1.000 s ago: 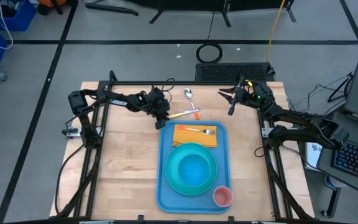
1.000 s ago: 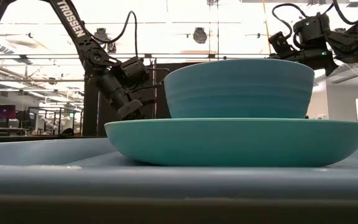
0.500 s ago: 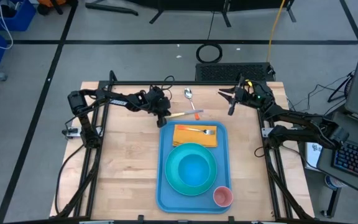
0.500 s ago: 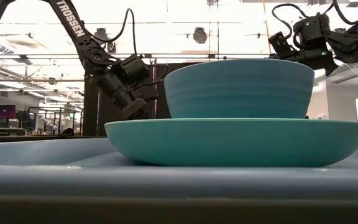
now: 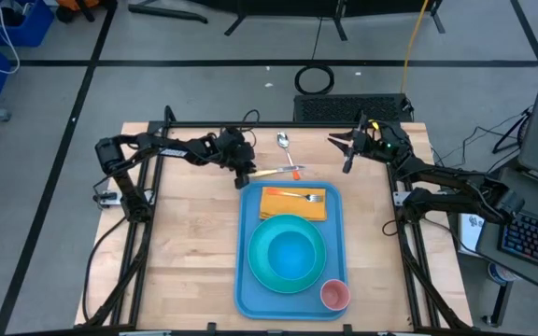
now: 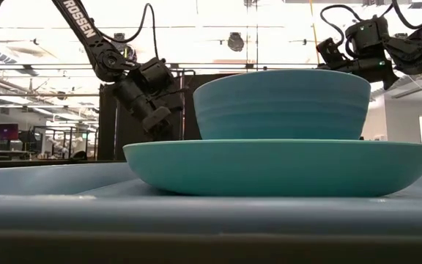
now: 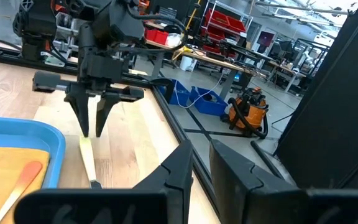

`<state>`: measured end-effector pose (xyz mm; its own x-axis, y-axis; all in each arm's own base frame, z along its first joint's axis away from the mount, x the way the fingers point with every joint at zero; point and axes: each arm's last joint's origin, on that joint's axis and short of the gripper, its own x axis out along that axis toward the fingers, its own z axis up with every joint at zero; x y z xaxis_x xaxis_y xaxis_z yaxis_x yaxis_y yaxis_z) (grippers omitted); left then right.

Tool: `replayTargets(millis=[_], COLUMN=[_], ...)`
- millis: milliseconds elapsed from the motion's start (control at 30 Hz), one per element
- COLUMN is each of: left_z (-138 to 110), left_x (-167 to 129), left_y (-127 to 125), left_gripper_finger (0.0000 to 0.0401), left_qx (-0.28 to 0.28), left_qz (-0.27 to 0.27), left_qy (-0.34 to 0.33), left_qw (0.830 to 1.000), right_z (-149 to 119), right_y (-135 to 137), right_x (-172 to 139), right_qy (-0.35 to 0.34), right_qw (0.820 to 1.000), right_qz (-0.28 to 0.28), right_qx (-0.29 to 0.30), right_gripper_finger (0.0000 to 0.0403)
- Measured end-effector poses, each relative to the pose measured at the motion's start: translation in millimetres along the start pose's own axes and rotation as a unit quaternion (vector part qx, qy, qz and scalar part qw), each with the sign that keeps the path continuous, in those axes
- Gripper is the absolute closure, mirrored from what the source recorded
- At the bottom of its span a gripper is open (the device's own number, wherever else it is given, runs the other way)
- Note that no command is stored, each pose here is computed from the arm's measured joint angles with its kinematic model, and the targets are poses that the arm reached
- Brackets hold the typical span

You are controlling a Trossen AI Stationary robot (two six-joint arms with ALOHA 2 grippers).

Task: Set up tray
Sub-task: Put the yellow knife to the right of the orange fork on the yellow napkin on the blue serving tray

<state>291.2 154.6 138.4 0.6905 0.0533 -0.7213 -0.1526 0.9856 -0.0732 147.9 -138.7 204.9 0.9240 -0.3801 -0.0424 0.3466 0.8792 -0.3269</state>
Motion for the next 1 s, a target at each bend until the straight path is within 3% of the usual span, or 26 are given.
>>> replayTargets(millis=[467,1000], left_z=[-7,-16], left_x=[1,20], left_y=[-4,-4], left_gripper_finger=[0.0239,0.0236], left_qx=[0.003,0.02], left_qz=[-0.015,-0.021], left_qy=[0.037,0.049], left_qw=[0.999,0.998], right_z=[0,0], right_y=[0,0], right_x=[0,0], right_qy=[0.001,0.0], right_qw=[1.0,1.0], right_qz=[0.001,0.002], right_qx=[0.0,0.004], right_gripper_finger=[0.0358,0.0358])
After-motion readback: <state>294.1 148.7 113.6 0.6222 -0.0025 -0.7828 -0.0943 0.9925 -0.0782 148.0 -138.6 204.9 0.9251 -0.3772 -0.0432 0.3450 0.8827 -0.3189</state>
